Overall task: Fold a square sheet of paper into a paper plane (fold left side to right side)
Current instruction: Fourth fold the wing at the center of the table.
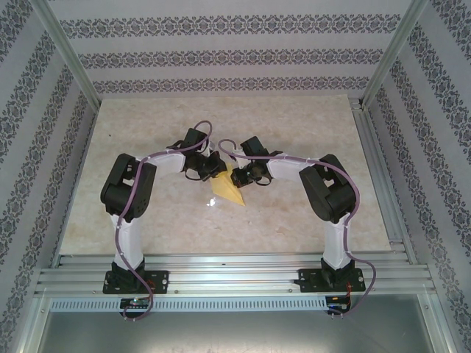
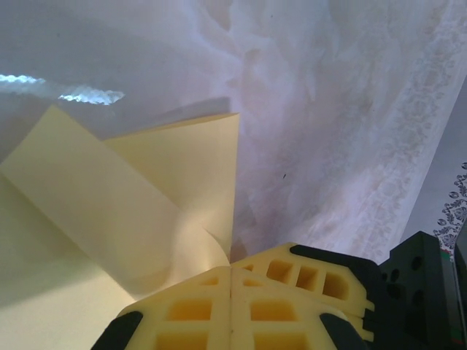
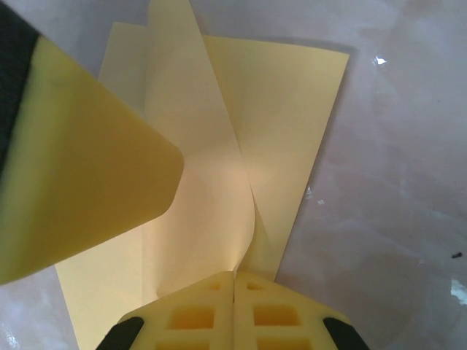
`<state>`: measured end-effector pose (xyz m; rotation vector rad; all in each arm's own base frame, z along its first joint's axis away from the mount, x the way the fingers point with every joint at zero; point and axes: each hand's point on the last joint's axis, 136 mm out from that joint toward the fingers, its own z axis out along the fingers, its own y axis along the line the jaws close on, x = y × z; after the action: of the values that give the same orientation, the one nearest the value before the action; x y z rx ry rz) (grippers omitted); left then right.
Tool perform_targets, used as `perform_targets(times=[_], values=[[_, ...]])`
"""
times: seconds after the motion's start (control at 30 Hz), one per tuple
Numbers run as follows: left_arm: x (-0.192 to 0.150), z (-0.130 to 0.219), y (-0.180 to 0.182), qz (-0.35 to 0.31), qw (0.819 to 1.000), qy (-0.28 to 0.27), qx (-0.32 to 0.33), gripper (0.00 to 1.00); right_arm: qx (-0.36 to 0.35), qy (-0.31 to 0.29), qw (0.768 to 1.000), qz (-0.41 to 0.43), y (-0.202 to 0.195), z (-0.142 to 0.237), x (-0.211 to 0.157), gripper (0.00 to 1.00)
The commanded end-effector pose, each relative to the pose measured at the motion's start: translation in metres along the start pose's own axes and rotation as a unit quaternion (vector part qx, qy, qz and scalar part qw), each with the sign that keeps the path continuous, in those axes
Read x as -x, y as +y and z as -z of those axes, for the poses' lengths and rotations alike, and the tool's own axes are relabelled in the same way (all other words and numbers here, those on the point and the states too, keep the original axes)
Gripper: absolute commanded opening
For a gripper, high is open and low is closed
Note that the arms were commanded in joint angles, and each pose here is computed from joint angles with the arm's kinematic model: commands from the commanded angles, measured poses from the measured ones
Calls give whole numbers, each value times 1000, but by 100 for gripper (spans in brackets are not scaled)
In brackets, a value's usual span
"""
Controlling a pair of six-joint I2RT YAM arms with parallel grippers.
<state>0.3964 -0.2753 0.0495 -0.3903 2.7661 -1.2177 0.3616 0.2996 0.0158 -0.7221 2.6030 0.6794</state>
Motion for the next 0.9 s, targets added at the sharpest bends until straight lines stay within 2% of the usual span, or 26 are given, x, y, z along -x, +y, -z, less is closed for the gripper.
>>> perform_targets(times=[0.0,0.87], values=[[1,-13,-5,-9,1000,6,0,0,-7,38,999,-5,-4,-15,-22,0],[-13,-31,49,-13,995,24,92,0,-4,40,999,-5,-1,-13,-18,0]])
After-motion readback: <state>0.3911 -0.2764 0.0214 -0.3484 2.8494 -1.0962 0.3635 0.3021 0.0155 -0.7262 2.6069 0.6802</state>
